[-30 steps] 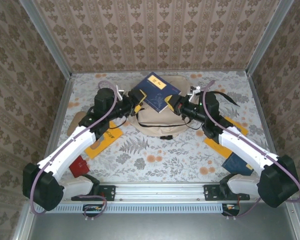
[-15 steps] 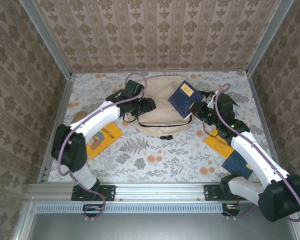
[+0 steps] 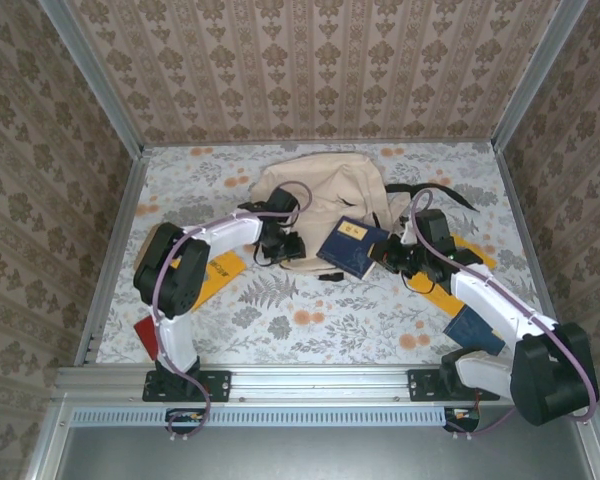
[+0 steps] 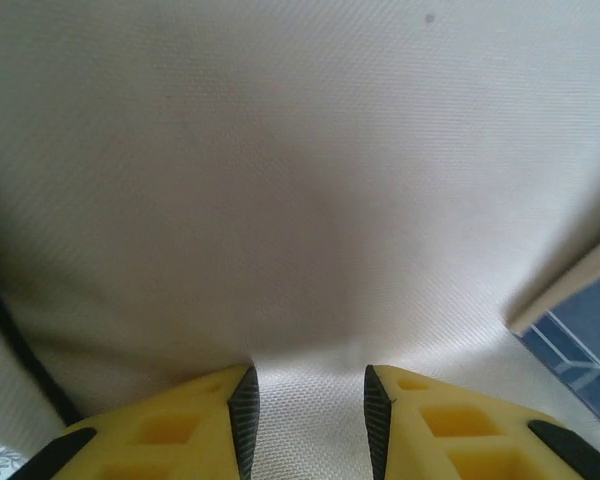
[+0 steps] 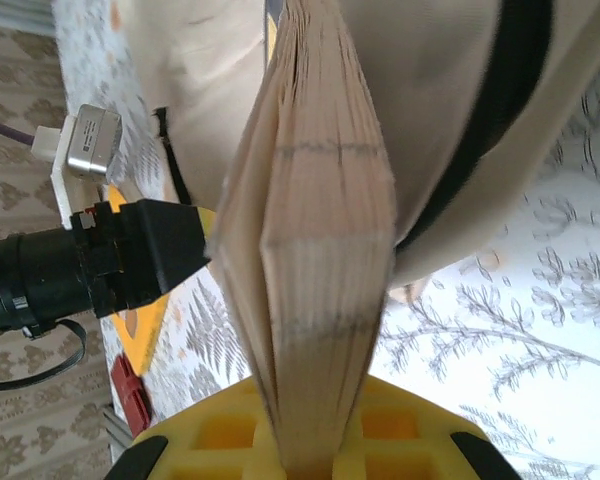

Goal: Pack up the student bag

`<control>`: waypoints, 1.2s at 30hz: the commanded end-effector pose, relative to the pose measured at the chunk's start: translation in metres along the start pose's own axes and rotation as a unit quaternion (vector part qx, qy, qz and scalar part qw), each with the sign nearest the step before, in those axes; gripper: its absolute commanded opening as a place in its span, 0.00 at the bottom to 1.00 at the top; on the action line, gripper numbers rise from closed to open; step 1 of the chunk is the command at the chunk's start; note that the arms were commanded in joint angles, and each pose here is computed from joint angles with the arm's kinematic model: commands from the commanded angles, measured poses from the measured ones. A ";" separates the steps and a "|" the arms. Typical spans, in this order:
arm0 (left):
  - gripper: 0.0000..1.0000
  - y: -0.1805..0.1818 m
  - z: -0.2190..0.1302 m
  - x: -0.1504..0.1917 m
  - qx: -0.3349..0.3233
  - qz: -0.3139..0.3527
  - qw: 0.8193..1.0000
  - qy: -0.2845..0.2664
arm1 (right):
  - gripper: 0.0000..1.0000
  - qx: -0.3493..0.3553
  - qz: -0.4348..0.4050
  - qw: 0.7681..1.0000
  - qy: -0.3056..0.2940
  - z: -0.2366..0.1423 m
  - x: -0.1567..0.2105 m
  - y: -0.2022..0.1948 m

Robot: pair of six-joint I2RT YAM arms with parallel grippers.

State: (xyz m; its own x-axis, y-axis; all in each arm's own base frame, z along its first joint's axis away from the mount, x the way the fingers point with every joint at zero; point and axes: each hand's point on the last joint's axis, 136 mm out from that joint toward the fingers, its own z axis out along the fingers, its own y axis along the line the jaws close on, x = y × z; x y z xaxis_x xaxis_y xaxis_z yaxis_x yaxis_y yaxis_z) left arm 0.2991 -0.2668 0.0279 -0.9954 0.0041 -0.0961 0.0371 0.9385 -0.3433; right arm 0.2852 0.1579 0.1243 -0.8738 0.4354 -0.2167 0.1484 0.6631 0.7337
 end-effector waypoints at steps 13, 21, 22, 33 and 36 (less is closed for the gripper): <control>0.43 -0.021 -0.060 0.036 0.015 0.081 0.996 -0.035 | 0.00 -0.011 -0.056 0.998 -0.016 -0.038 0.008 0.027; 0.50 -0.075 -0.066 0.039 0.018 0.182 0.982 -0.040 | 0.00 0.104 -0.068 0.984 -0.127 -0.094 -0.029 0.006; 0.51 -0.081 -0.065 0.041 0.017 0.199 0.979 -0.040 | 0.00 0.113 -0.065 0.982 -0.133 -0.098 -0.031 0.002; 0.52 -0.132 -0.031 0.066 0.072 0.351 0.934 0.010 | 0.00 0.158 -0.016 0.974 -0.161 -0.117 -0.041 -0.036; 0.52 -0.138 -0.024 0.070 0.085 0.367 0.926 0.025 | 0.00 0.156 -0.008 0.975 -0.160 -0.118 -0.040 -0.041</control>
State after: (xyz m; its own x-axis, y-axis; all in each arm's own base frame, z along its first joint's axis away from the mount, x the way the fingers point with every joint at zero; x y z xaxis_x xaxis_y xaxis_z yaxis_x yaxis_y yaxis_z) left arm 0.2308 -0.3733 0.0826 -0.7640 0.5725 -0.2975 0.6446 0.6979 -0.3121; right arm 0.2631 0.0455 0.1787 -0.6994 0.5638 -0.4393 0.3197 0.7965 0.5131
